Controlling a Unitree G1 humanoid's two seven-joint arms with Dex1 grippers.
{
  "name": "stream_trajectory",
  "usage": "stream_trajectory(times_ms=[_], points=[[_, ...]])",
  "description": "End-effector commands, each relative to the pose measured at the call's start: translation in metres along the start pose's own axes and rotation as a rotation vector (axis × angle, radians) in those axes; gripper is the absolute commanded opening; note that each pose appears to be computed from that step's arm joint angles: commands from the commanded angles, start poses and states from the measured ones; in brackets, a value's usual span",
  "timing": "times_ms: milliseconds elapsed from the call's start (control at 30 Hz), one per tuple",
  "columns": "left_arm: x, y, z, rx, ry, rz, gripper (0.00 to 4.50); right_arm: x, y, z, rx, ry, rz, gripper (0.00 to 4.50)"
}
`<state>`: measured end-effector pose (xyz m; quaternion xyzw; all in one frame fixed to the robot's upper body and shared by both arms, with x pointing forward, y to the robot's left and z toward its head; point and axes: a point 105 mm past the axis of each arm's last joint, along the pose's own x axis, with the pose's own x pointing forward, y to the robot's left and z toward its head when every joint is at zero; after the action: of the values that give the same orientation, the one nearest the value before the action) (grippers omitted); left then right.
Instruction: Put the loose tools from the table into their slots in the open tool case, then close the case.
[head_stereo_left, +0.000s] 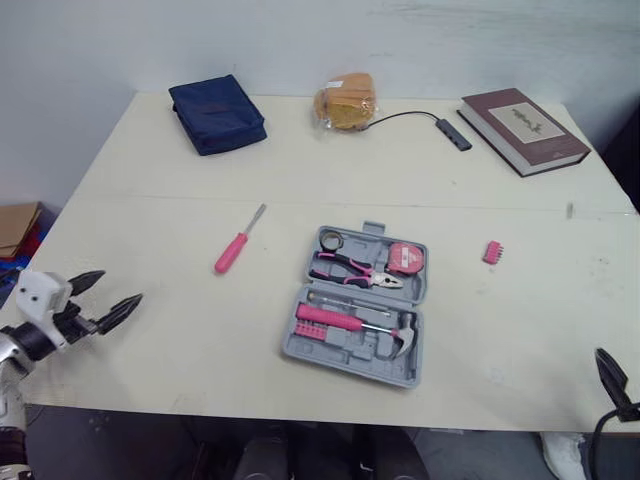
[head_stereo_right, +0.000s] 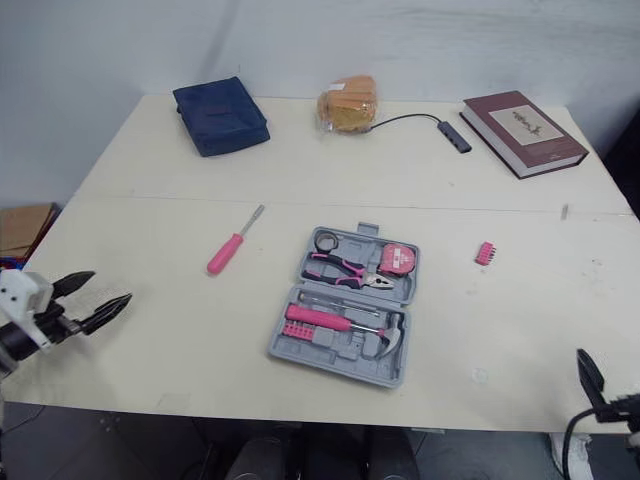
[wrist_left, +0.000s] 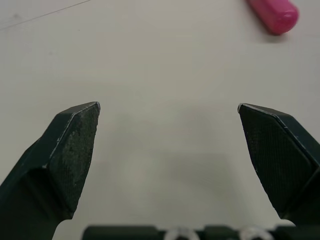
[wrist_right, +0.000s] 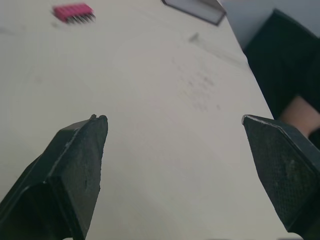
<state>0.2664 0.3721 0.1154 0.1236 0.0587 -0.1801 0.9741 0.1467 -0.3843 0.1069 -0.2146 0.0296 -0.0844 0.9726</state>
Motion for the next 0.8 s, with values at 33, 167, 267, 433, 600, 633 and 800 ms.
stream_trajectory(times_ms=[33,167,267,433,600,633,800], points=[[-0.012,0.016,0.015,-0.006,-0.081,0.120,4.46,-0.007,-0.015,0.003,0.010,-0.010,-0.087,4.50],[0.008,-0.009,0.032,0.020,-0.124,0.019,4.46,0.004,-0.005,-0.004,0.059,0.060,-0.090,4.50],[0.028,-0.029,0.059,0.029,-0.217,-0.065,4.46,0.023,0.011,0.012,0.091,0.014,-0.033,4.50],[0.058,-0.080,0.097,0.068,-0.326,-0.287,4.46,0.054,0.048,0.049,0.204,-0.038,0.123,4.50],[0.073,-0.115,0.119,0.079,-0.378,-0.438,4.46,0.077,0.074,0.074,0.336,-0.045,0.172,4.50],[0.076,-0.127,0.126,0.085,-0.395,-0.488,4.46,0.088,0.082,0.076,0.376,-0.022,0.166,4.50],[0.078,-0.167,0.151,0.089,-0.453,-0.652,4.46,0.123,0.109,0.092,0.386,0.022,0.131,4.50]])
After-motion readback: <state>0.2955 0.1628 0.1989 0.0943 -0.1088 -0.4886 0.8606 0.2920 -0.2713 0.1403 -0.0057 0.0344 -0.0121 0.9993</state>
